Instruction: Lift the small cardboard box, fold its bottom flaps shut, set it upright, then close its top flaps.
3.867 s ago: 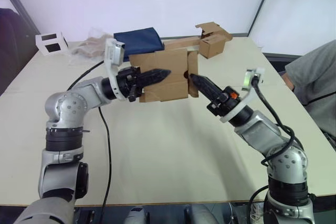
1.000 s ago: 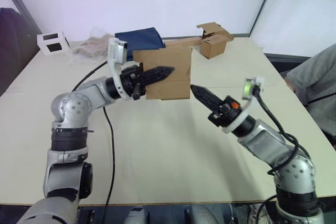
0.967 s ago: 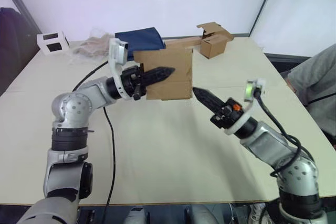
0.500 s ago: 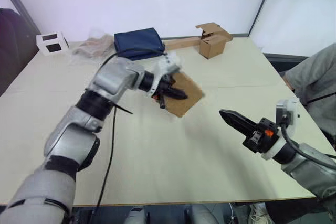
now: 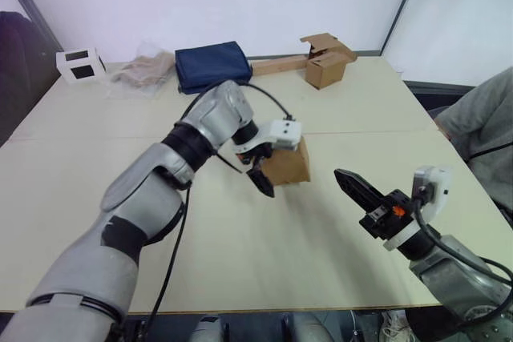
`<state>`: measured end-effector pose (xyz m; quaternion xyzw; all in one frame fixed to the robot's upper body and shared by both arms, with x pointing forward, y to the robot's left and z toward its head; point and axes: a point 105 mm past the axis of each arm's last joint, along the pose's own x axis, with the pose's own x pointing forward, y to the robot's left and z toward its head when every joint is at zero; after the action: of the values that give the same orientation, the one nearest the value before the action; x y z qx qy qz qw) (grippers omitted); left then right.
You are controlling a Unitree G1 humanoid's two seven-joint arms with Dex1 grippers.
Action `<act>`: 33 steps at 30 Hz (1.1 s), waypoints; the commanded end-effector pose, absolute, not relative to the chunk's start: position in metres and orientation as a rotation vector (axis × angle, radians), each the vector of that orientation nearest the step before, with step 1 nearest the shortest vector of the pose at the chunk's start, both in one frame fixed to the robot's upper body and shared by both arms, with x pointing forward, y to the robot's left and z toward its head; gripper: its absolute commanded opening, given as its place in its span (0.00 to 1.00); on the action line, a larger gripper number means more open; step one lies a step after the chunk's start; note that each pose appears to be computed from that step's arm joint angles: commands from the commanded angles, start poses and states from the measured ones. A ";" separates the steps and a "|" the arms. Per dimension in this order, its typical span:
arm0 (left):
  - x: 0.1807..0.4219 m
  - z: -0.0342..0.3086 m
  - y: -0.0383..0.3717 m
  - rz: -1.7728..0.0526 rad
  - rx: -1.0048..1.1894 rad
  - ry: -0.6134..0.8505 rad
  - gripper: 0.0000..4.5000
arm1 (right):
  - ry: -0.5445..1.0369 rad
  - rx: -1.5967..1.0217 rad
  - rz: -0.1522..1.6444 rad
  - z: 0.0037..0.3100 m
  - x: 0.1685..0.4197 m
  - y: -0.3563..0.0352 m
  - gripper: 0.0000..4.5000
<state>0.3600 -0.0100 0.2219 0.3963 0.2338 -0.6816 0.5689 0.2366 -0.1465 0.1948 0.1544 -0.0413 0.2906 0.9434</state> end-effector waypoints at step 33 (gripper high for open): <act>0.406 0.153 0.063 -1.076 0.216 0.167 0.01 | 0.208 -0.084 0.487 0.130 0.361 -0.166 0.00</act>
<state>0.4049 0.0661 0.1321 0.0895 0.1155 -0.5147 0.8448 0.3575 -0.1725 0.1181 -0.0350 0.1310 0.2247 0.9650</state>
